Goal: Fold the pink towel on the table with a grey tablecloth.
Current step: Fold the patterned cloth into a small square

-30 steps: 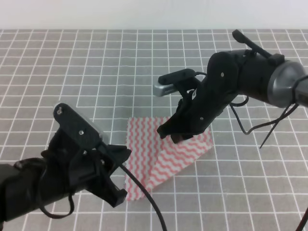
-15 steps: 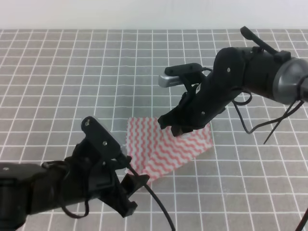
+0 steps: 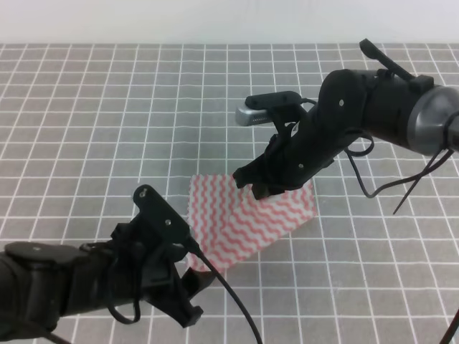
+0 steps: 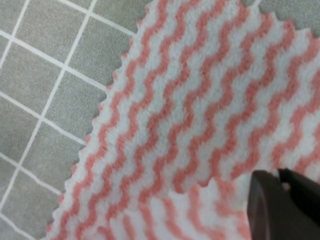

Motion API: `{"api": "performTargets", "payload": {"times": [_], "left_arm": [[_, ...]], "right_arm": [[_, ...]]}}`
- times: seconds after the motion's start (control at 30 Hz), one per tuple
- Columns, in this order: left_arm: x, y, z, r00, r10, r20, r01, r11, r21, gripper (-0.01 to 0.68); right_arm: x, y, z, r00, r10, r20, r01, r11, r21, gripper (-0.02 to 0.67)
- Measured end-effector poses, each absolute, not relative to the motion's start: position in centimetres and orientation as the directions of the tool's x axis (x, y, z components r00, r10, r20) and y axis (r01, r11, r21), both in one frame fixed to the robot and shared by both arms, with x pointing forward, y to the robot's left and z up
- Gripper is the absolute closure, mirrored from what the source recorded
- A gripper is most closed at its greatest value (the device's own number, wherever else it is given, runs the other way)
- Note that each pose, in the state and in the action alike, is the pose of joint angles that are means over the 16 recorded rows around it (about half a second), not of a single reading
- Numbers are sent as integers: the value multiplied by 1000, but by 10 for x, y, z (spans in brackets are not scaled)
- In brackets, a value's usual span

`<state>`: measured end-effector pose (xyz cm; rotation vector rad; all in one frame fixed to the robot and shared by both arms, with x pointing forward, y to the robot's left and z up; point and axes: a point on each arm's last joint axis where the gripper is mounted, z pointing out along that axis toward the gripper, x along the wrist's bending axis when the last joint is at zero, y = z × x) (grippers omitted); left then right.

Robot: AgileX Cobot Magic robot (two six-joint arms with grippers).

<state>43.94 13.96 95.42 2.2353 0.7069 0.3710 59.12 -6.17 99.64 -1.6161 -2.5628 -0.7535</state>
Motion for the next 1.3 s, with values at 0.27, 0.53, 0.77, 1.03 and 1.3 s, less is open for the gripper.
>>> {"api": "performTargets", "payload": {"times": [0.27,0.53,0.77,1.03,1.3], "left_arm": [[442,140,942,808,586,64,384,-606,697,258],[445,142,934,806,584,94,386,-640,664,259],[446,143,932,812,571,122,369,-665,649,259],[447,143,933,823,550,143,342,-680,648,259],[451,140,937,825,542,157,322,-680,659,259]], "right_arm": [[592,-61,997,-461,844,273,854,339,394,661],[592,-62,1000,-461,844,275,853,336,400,662],[591,-62,1000,-462,843,275,852,336,402,661],[591,-62,1001,-463,843,274,851,337,402,660],[591,-62,1000,-463,843,274,852,339,400,660]]}}
